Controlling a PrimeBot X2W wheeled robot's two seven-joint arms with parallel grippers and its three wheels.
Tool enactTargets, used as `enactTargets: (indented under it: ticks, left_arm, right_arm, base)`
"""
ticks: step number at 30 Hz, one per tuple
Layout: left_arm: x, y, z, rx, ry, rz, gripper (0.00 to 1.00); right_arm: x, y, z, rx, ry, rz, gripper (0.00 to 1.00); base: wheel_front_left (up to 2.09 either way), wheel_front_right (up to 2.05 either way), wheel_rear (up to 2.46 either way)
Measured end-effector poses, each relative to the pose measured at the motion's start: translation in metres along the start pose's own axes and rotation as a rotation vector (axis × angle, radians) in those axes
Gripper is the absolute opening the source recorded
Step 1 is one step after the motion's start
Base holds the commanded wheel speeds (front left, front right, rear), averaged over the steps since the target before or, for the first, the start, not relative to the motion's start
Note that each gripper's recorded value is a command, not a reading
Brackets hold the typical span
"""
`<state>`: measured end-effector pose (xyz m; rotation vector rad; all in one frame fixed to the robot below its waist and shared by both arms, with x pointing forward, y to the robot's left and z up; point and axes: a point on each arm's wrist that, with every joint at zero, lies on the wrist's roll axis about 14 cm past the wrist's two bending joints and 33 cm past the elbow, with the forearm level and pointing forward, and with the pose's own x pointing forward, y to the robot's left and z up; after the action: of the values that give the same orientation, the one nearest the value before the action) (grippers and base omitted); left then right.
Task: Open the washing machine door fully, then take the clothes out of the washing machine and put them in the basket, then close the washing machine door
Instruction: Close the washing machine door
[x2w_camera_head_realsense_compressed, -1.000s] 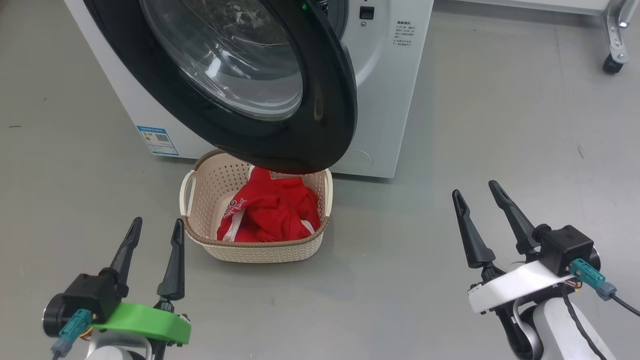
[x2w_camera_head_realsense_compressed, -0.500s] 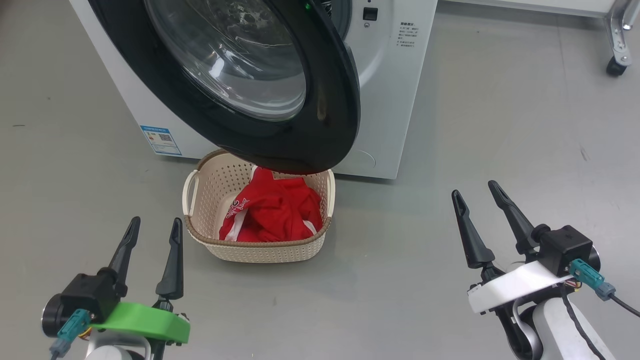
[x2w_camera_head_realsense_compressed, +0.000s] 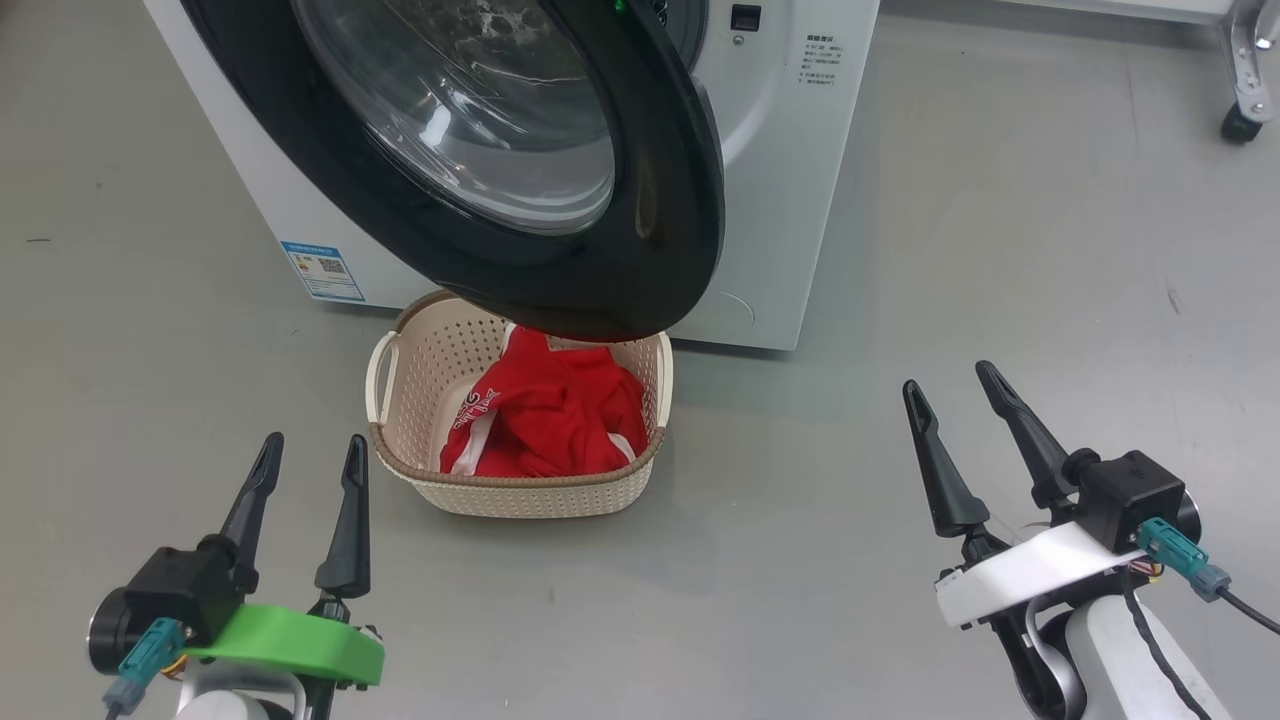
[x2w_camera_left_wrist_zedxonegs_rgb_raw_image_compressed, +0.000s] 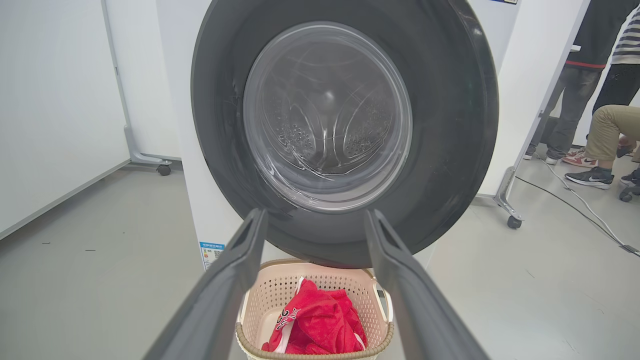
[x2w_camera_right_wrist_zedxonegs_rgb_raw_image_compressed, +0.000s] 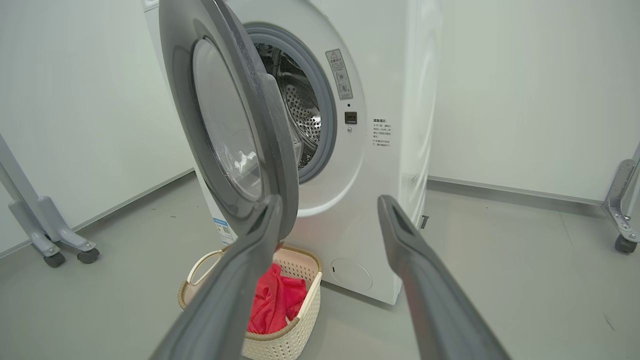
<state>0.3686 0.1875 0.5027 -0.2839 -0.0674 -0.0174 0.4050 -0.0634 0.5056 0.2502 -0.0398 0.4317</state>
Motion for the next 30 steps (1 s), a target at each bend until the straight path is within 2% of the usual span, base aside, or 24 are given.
enactTargets:
  ticks: [1,2,3,13,19,30]
  left_arm:
    - [0.000,0.000,-0.001,-0.001,0.001,-0.002,1.00]
    - [0.000,-0.001,-0.001,-0.002,0.004,-0.001,1.00]
    - [0.001,-0.001,-0.002,-0.003,0.006,-0.002,1.00]
    - [0.004,-0.005,-0.018,-0.002,0.048,-0.012,1.00]
    - [0.014,-0.008,-0.025,-0.013,0.064,-0.014,1.00]
    - [0.029,0.002,-0.031,-0.016,0.075,0.019,1.00]
  right_arm:
    - [0.000,0.000,0.000,0.000,0.001,0.000,1.00]
    - [0.000,0.000,-0.001,-0.002,0.004,0.002,0.45]
    - [0.000,0.001,-0.002,-0.003,0.007,0.009,0.00]
    - [0.015,0.022,-0.005,-0.082,0.015,0.147,0.00]
    - [0.038,0.044,-0.008,-0.152,0.018,0.285,0.00]
    - [0.092,0.066,-0.016,-0.212,0.017,0.449,0.00]
  base:
    - [0.00,0.00,0.00]
    - [0.00,0.00,0.00]
    - [0.00,0.00,0.00]
    - [0.00,0.00,0.00]
    - [0.00,0.00,0.00]
    - [0.00,0.00,0.00]
